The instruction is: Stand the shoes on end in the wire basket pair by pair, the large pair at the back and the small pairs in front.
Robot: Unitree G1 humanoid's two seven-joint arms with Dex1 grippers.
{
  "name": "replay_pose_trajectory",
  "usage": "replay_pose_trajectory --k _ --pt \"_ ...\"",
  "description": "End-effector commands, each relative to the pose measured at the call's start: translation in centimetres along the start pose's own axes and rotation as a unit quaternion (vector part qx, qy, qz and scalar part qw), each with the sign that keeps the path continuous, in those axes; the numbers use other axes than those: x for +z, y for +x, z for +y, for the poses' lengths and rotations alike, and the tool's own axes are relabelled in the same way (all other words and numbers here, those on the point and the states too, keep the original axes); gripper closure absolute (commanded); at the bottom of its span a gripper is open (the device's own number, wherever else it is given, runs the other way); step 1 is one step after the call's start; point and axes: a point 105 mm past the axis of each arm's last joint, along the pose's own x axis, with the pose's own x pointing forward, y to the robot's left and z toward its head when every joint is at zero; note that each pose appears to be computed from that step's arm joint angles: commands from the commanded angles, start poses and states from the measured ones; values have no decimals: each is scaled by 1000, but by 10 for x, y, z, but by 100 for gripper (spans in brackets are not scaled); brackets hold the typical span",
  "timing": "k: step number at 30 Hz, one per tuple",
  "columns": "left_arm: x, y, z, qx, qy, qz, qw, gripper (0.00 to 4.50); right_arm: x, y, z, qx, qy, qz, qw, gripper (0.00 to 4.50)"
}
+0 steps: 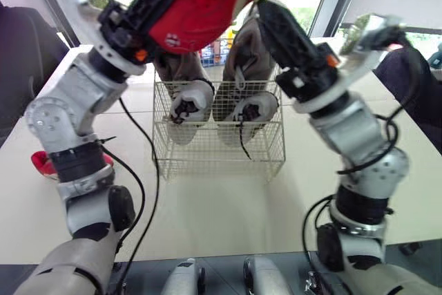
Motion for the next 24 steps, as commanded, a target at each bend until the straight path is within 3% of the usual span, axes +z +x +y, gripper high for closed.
replay_pose_trajectory --k 1,13,14,15,21,22,24 --pt "-1 2 -6 -5 21 1 1000 419 5 12 17 24 -21 -26 999 10" --pt "-14 -1 -1 13 11 6 1000 419 17 19 22 37 -48 -59 996 10" --pt "-14 -1 0 15 12 6 1000 419 17 19 22 37 -50 -59 996 60" --pt "-15 -2 1 18 15 9 1000 419 17 19 22 38 -52 -59 996 80" --pt "-18 -7 5 30 26 23 999 419 17 20 24 47 -63 -55 995 360" --pt "-19 -8 8 39 38 27 998 369 18 20 25 48 -67 -54 995 386" --pt "-20 -13 16 80 77 48 993 283 19 22 29 61 -81 -46 994 390"
